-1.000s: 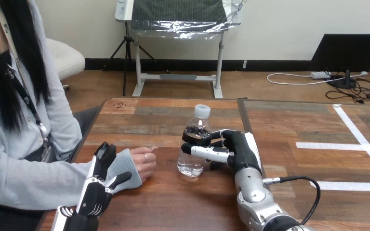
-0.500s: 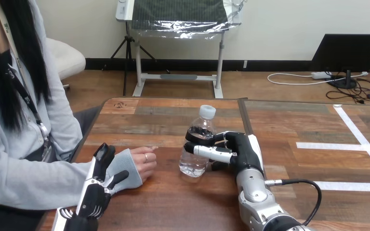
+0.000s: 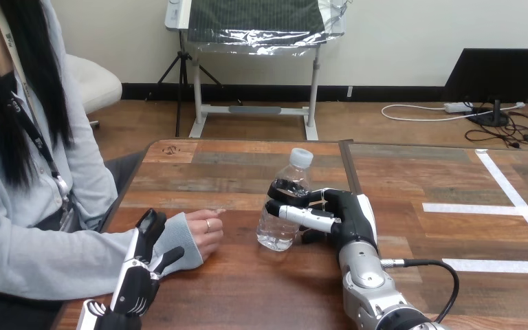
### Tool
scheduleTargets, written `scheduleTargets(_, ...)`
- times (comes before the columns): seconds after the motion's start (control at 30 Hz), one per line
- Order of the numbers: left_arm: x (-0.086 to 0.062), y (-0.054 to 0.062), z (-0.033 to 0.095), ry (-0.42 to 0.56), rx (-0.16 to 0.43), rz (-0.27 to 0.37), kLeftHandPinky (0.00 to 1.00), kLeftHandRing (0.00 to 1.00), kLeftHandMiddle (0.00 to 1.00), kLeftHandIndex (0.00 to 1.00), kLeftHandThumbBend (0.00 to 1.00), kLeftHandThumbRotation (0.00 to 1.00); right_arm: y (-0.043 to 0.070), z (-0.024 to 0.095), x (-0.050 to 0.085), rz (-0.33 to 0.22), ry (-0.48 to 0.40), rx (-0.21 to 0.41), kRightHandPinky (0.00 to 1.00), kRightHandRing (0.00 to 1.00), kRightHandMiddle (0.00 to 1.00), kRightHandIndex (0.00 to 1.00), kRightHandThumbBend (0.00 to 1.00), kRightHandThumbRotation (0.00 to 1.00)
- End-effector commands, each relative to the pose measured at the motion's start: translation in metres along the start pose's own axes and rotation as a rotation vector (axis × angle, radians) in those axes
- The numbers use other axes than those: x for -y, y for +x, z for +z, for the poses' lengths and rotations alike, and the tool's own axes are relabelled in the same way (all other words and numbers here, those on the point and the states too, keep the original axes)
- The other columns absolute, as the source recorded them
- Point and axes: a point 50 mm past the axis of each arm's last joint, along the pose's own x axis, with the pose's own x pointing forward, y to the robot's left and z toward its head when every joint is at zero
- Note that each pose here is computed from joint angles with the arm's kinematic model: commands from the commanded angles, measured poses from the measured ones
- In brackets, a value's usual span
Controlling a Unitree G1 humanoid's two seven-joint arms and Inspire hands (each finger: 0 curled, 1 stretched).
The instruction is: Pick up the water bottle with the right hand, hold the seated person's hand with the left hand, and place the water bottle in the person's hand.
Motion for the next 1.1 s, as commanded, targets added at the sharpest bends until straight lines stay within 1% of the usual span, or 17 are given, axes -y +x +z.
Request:
scheduleTargets(0.0, 0.000, 0.016, 0.000, 0.006, 0.080, 0.004, 0.87, 1.00, 1.00, 1.00, 1.00, 0.56, 0.004, 0.031, -0.012, 0.030, 0.059, 0.105, 0.37, 0.38, 0.39, 0.36, 0.82, 0.00)
scheduleTargets(0.33, 0.000, 0.018, -0.002, 0.009, 0.080, -0.007, 0.88, 1.00, 1.00, 1.00, 1.00, 0.57, 0.005, 0.030, -0.005, 0.023, 0.093, 0.122, 0.34, 0.35, 0.38, 0.36, 0.80, 0.00)
scheduleTargets(0.47, -0.001, 0.019, -0.002, 0.020, 0.077, 0.002, 0.88, 1.00, 1.00, 1.00, 1.00, 0.57, 0.005, 0.031, -0.001, 0.029, 0.107, 0.145, 0.33, 0.34, 0.38, 0.37, 0.80, 0.00)
scheduleTargets(0.63, -0.002, 0.021, -0.002, 0.033, 0.080, 0.015, 0.86, 0.98, 1.00, 1.00, 1.00, 0.58, 0.005, 0.032, 0.003, 0.036, 0.138, 0.166, 0.34, 0.34, 0.39, 0.37, 0.80, 0.00)
scheduleTargets(0.73, -0.004, 0.023, -0.001, 0.066, 0.073, 0.034, 0.82, 0.96, 0.99, 0.99, 1.00, 0.58, 0.005, 0.034, 0.006, 0.040, 0.149, 0.182, 0.34, 0.35, 0.39, 0.37, 0.79, 0.00)
scheduleTargets(0.87, -0.006, 0.023, 0.002, 0.138, 0.054, 0.048, 0.80, 0.95, 0.98, 0.98, 1.00, 0.57, 0.006, 0.036, 0.010, 0.046, 0.157, 0.211, 0.34, 0.35, 0.39, 0.37, 0.79, 0.00)
scheduleTargets(0.93, -0.007, 0.024, 0.003, 0.162, 0.048, 0.056, 0.79, 0.94, 0.98, 0.97, 1.00, 0.54, 0.006, 0.037, 0.011, 0.048, 0.157, 0.220, 0.34, 0.35, 0.40, 0.37, 0.78, 0.00)
scheduleTargets(1.07, -0.008, 0.025, 0.006, 0.227, 0.014, 0.081, 0.79, 0.92, 0.97, 0.96, 1.00, 0.50, 0.006, 0.040, 0.014, 0.062, 0.200, 0.246, 0.33, 0.35, 0.40, 0.37, 0.78, 0.00)
